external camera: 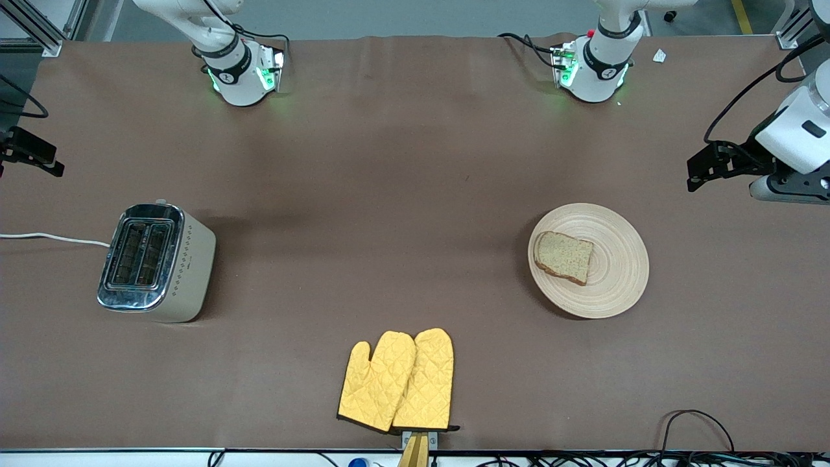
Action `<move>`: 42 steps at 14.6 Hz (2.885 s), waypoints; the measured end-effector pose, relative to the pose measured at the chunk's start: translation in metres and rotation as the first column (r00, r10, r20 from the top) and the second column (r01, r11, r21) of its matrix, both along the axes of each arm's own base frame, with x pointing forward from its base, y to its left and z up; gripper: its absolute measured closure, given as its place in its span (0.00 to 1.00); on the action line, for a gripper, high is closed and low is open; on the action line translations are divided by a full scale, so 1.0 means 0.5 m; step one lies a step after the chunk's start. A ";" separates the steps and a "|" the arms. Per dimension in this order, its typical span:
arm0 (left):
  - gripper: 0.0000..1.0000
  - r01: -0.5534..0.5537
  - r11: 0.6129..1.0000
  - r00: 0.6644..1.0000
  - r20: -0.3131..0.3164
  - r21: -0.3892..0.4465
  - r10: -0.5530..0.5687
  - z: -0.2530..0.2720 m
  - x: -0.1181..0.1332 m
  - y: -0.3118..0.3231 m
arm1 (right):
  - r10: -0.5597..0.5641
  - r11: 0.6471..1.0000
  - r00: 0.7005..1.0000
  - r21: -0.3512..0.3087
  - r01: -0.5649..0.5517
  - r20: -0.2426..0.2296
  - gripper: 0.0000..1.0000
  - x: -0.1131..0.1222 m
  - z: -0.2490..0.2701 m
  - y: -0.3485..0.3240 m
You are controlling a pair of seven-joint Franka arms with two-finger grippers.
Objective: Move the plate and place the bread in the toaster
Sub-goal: 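Move the left gripper down toward the wooden plate rim, then grip the wooden plate rim with the left gripper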
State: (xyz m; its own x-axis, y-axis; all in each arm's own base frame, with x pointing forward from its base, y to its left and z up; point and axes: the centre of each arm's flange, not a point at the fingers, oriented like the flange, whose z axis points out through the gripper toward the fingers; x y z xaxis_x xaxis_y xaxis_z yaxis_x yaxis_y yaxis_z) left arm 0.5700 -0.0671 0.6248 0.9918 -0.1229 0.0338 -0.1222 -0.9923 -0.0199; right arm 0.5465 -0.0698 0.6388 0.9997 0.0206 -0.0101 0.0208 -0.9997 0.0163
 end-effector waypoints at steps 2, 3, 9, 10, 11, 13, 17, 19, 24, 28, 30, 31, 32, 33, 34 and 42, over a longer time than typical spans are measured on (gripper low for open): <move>0.00 0.000 1.000 1.000 0.000 0.000 0.000 0.000 0.000 0.000 | 0.000 1.000 1.000 0.000 0.000 -0.001 0.00 0.000 0.000 0.000; 0.00 0.000 1.000 1.000 0.000 0.000 0.000 0.000 0.000 0.000 | 0.000 1.000 1.000 0.000 0.000 -0.001 0.00 0.000 -0.001 0.000; 0.00 -0.014 1.000 1.000 -0.019 -0.010 0.014 -0.018 0.011 0.038 | 0.000 1.000 1.000 0.001 0.000 -0.005 0.00 0.000 -0.002 0.000; 0.00 -0.027 0.999 0.999 -0.036 -0.045 0.025 -0.033 0.019 0.064 | 0.000 1.000 1.000 0.001 0.000 -0.005 0.00 0.000 -0.002 0.000; 0.00 -0.056 0.994 0.997 -0.063 -0.099 0.049 -0.058 0.030 0.105 | -0.001 1.000 1.000 0.001 0.001 -0.006 0.00 0.000 -0.003 -0.001; 0.00 -0.087 0.972 0.991 -0.120 -0.216 0.062 -0.137 0.058 0.220 | -0.001 1.000 1.000 0.001 0.001 -0.007 0.00 0.000 -0.003 -0.001; 0.00 -0.139 0.867 0.969 -0.248 -0.479 0.018 -0.423 0.108 0.400 | 0.001 1.000 1.000 0.001 -0.001 -0.011 0.00 0.000 -0.005 0.002; 0.00 -0.181 0.799 0.952 -0.306 -0.574 -0.004 -0.591 0.125 0.417 | 0.001 1.000 1.000 0.001 -0.001 -0.012 0.00 0.000 -0.006 0.002; 0.00 -0.168 0.725 0.950 -0.307 -0.668 -0.063 -0.832 0.143 0.388 | 0.002 1.000 1.000 0.001 -0.002 -0.012 0.00 0.001 -0.006 0.002; 0.00 -0.122 0.721 0.957 -0.275 -0.682 -0.098 -0.881 0.141 0.395 | 0.002 1.000 1.000 0.001 -0.002 -0.012 0.00 0.001 -0.006 0.002; 0.00 -0.109 0.714 0.957 -0.268 -0.692 -0.113 -0.901 0.138 0.391 | 0.002 1.000 1.000 0.001 -0.002 -0.012 0.00 0.001 -0.006 0.002; 0.00 -0.101 0.709 0.956 -0.264 -0.698 -0.124 -0.911 0.137 0.385 | 0.002 1.000 1.000 0.001 -0.002 -0.012 0.00 0.001 -0.006 0.002; 0.00 -0.089 0.705 0.956 -0.260 -0.703 -0.138 -0.920 0.136 0.379 | 0.002 1.000 1.000 0.001 -0.002 -0.012 0.00 0.000 -0.006 0.002; 0.02 -0.076 0.701 0.955 -0.254 -0.709 -0.154 -0.930 0.135 0.373 | 0.002 1.000 1.000 0.001 -0.002 -0.012 0.00 0.000 -0.006 0.002; 0.04 -0.054 0.696 0.954 -0.242 -0.716 -0.176 -0.940 0.133 0.367 | 0.002 1.000 1.000 0.001 -0.002 -0.012 0.00 0.000 -0.006 0.002; 0.68 0.099 0.657 0.948 -0.131 -0.748 -0.291 -0.962 0.128 0.368 | 0.020 1.000 1.000 0.002 -0.020 -0.013 0.00 0.000 -0.006 0.000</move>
State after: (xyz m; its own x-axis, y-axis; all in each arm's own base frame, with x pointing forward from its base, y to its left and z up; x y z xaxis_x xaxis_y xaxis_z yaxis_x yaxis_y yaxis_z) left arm 0.6339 0.1171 0.1438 0.9380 -0.3463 -0.0162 -0.2197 -0.6300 0.7449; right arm 0.5466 -0.0697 0.6358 0.9989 0.0404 -0.0229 0.0407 -0.9991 0.0143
